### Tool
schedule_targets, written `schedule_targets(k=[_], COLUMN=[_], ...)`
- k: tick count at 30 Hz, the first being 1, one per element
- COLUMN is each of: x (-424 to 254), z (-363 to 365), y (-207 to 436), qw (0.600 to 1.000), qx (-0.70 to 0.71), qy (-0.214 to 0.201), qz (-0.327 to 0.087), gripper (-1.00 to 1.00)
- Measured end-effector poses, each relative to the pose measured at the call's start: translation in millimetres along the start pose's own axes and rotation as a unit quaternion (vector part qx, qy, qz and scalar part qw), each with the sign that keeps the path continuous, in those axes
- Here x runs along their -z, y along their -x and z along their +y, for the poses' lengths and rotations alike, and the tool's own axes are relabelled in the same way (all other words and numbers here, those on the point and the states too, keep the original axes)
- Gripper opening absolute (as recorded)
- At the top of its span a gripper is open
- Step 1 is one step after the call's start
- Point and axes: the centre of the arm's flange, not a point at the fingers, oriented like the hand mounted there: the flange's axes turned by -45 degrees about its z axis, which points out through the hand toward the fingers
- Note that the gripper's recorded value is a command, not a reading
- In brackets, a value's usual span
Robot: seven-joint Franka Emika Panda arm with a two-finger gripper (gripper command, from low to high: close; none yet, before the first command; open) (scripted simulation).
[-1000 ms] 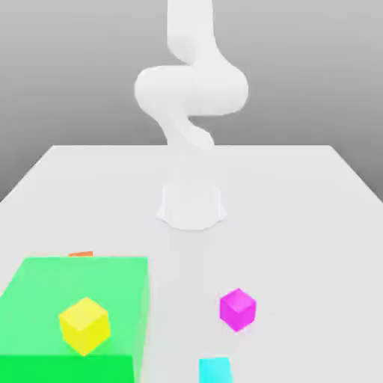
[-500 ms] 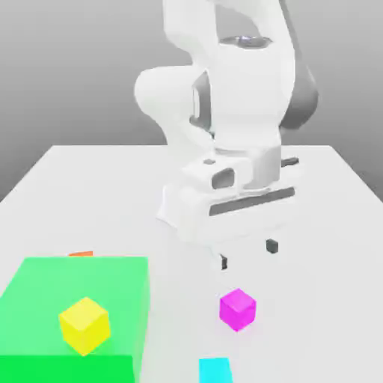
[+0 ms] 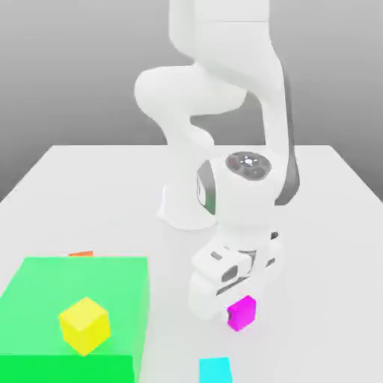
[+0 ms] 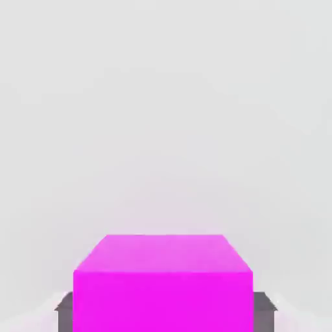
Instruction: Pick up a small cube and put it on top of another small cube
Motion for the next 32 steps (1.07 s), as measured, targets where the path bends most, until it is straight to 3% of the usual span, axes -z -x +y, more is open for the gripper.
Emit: schedule_targets(k=[9,16,23,26,27,32], x=[59,120,201,175,159,159], z=[4,128,255,265,265,265], y=[-1,-6,39,40,40,40], qw=[1.000,0.982,0.927,0.922,0.922,0.922], qx=[-0.006,-0.189,-0.374,-0.388,-0.388,-0.388], qy=[0.000,0.000,-0.002,-0.003,-0.002,-0.002], qz=[0.000,0.000,0.001,0.002,0.001,0.001], gripper=[-1.00,-1.00,-1.00,-1.00,1.00,1.00])
